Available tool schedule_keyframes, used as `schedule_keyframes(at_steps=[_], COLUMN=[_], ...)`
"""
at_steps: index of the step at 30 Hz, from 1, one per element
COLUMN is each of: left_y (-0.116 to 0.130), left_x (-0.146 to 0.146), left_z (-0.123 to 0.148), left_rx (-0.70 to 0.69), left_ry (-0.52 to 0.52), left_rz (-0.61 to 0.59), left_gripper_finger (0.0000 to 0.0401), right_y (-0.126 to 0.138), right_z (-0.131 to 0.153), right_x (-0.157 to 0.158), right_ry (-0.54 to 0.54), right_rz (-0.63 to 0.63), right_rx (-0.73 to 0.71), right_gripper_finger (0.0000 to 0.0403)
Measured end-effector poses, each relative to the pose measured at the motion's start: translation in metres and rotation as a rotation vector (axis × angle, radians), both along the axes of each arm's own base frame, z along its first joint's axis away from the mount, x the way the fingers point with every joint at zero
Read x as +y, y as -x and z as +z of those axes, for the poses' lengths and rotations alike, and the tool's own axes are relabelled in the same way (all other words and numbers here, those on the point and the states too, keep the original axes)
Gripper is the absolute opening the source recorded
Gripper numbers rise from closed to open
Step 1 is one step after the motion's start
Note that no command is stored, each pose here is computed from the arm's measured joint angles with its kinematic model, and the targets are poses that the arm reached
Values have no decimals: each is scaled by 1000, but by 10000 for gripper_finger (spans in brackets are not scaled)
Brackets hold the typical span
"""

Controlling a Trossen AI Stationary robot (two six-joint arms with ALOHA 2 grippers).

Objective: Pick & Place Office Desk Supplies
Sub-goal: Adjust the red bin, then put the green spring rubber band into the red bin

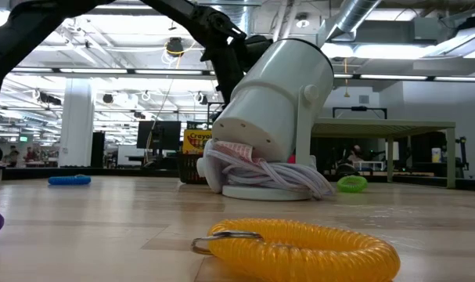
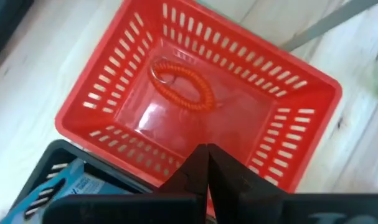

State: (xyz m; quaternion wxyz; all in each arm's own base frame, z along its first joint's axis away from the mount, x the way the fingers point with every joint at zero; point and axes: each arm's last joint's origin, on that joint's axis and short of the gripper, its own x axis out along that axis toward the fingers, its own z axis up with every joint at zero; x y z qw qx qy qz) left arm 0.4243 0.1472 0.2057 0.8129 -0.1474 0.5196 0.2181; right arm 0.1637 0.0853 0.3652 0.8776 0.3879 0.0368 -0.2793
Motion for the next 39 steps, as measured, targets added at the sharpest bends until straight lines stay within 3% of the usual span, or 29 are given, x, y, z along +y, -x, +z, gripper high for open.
schedule_keyframes(at_steps=[12, 27, 39], left_y=[-4, 1, 0], left_x=[-9, -22, -25], left_z=[-10, -22, -4], left_rx=[19, 151, 69], left_ry=[-2, 16, 6], left_rz=[-18, -59, -25], left_gripper_finger=[0, 0, 0], right_y=[3, 5, 5], right_z=[0, 1, 1], right_x=[4, 7, 7], right_ry=[3, 16, 25], right_rz=[22, 18, 7], right_rx=[-3, -16, -17], right_gripper_finger=[220, 220, 220])
